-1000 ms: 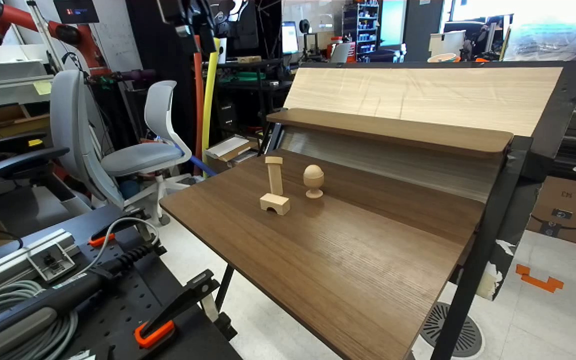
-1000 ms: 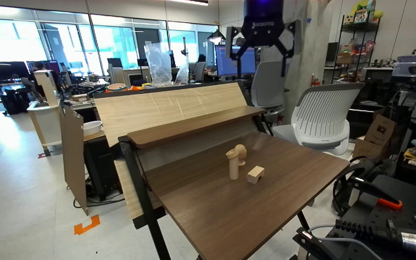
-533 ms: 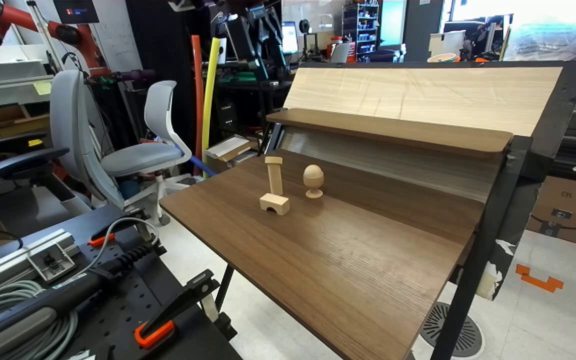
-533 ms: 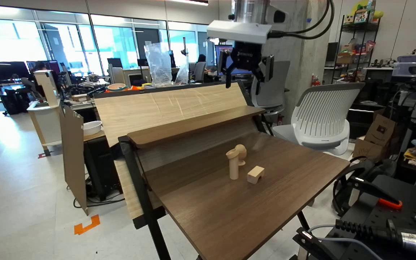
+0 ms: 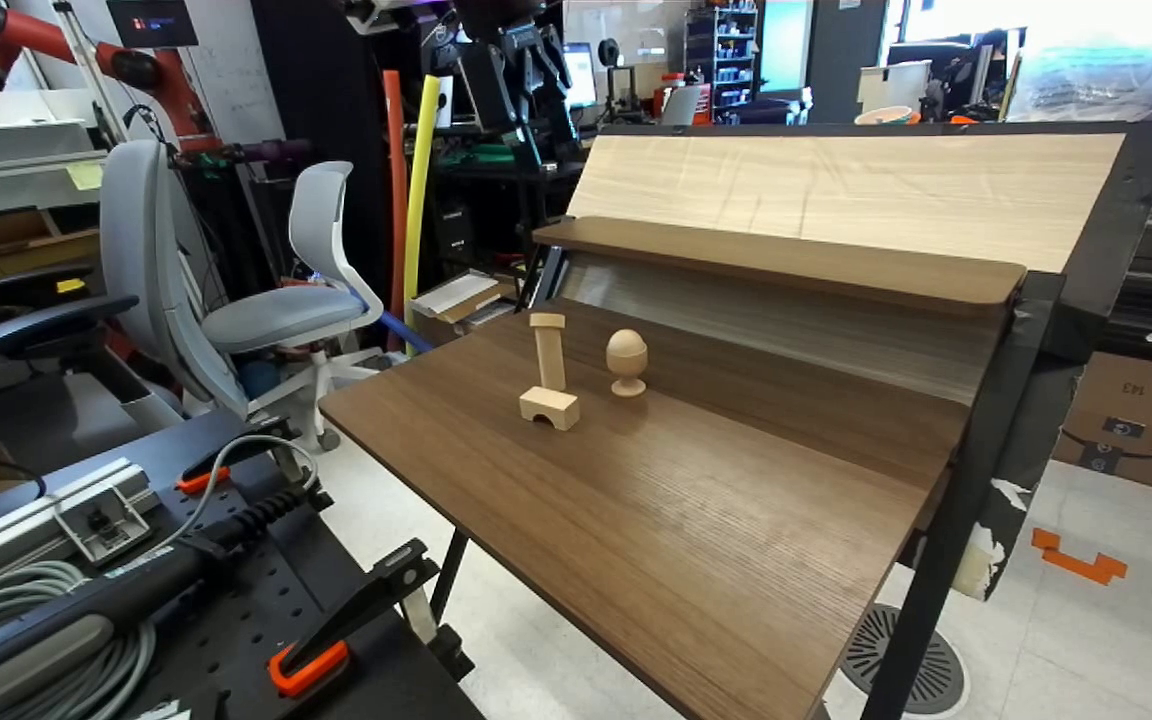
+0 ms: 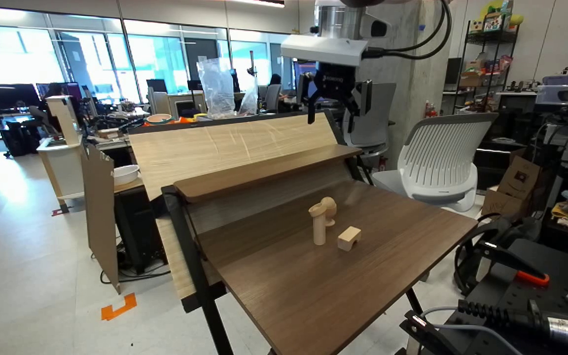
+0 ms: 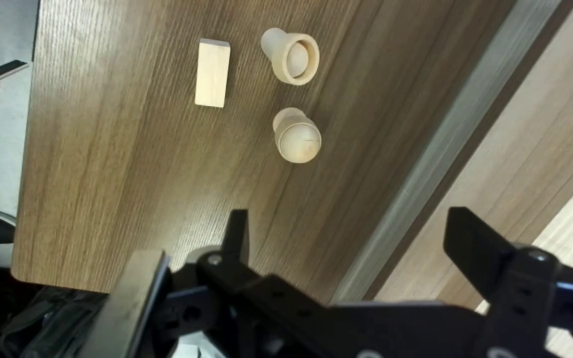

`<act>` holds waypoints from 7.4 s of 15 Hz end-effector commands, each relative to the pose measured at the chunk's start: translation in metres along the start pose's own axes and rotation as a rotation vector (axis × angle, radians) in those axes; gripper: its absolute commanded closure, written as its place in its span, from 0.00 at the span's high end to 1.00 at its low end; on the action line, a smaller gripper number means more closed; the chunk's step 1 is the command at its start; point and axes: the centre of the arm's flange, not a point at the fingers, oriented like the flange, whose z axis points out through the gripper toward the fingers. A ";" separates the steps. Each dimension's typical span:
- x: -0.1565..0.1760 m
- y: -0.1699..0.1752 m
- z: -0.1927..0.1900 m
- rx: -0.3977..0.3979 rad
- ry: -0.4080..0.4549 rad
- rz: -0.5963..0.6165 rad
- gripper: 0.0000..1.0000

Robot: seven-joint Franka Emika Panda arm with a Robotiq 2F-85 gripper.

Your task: Take the wooden object on the right and place it on the wooden block

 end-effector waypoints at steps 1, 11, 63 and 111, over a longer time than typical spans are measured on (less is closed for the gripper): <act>0.000 0.000 0.000 0.000 0.000 0.000 1.00; 0.026 -0.029 0.087 -0.106 -0.027 0.123 1.00; 0.043 -0.054 0.223 -0.298 -0.022 0.285 0.28; -0.018 0.047 0.185 -0.286 -0.008 0.059 0.28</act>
